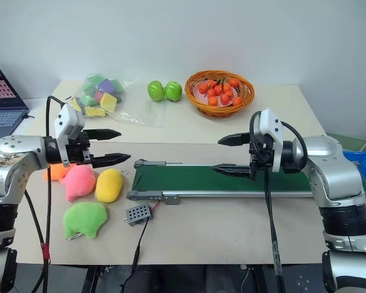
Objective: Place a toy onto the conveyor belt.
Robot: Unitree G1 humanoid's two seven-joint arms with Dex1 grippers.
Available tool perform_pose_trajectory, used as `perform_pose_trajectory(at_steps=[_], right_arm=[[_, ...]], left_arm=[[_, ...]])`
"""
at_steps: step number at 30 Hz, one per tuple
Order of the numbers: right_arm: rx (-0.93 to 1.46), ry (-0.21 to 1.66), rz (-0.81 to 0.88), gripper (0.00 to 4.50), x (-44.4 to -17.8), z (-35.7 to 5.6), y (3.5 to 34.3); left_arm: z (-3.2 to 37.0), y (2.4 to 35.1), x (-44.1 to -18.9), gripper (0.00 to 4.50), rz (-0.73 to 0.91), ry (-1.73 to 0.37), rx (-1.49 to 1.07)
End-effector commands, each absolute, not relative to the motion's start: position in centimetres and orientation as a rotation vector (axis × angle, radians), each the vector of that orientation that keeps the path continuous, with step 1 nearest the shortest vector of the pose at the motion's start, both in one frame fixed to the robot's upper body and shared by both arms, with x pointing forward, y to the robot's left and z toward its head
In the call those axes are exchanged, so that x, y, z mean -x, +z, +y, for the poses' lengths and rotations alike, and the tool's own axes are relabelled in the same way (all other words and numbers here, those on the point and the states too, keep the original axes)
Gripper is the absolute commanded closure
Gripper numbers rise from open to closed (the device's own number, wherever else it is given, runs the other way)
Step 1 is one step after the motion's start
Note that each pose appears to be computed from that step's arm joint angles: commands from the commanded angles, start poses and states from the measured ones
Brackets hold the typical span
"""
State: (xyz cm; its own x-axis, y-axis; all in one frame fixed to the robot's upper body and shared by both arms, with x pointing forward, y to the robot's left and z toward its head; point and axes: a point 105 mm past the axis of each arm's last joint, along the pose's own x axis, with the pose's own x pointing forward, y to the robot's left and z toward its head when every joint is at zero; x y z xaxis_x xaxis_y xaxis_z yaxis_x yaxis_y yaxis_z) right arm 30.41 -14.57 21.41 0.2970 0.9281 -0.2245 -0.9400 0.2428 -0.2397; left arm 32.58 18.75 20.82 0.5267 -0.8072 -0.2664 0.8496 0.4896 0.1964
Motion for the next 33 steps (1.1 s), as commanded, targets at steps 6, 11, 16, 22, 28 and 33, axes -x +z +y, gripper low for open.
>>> perform_pose_trajectory(at_steps=[6,11,16,22,28,33], right_arm=[[0.391,1.268,-0.01,0.0,-30.4,-14.8,22.6],[0.386,1.279,-0.011,0.0,-30.5,-14.5,22.4],[0.381,1.296,-0.013,0.0,-30.7,-14.2,22.3],[0.379,1.323,-0.01,0.0,-31.0,-13.7,22.1],[0.384,1.347,-0.01,0.0,-31.5,-13.2,22.0],[0.39,1.357,0.001,0.0,-31.5,-13.3,21.7]], left_arm=[[19.0,23.1,-33.3,0.06,0.034,-0.958,-0.323],[23.3,22.8,-34.2,0.06,0.082,-0.784,-0.211],[28.7,22.0,-34.2,0.06,0.107,-0.566,0.034],[35.8,19.9,-34.0,0.06,0.118,-0.189,0.008],[37.8,17.9,-31.4,0.06,0.133,-0.156,0.398],[42.0,16.4,-28.9,0.06,0.053,0.019,0.798]])
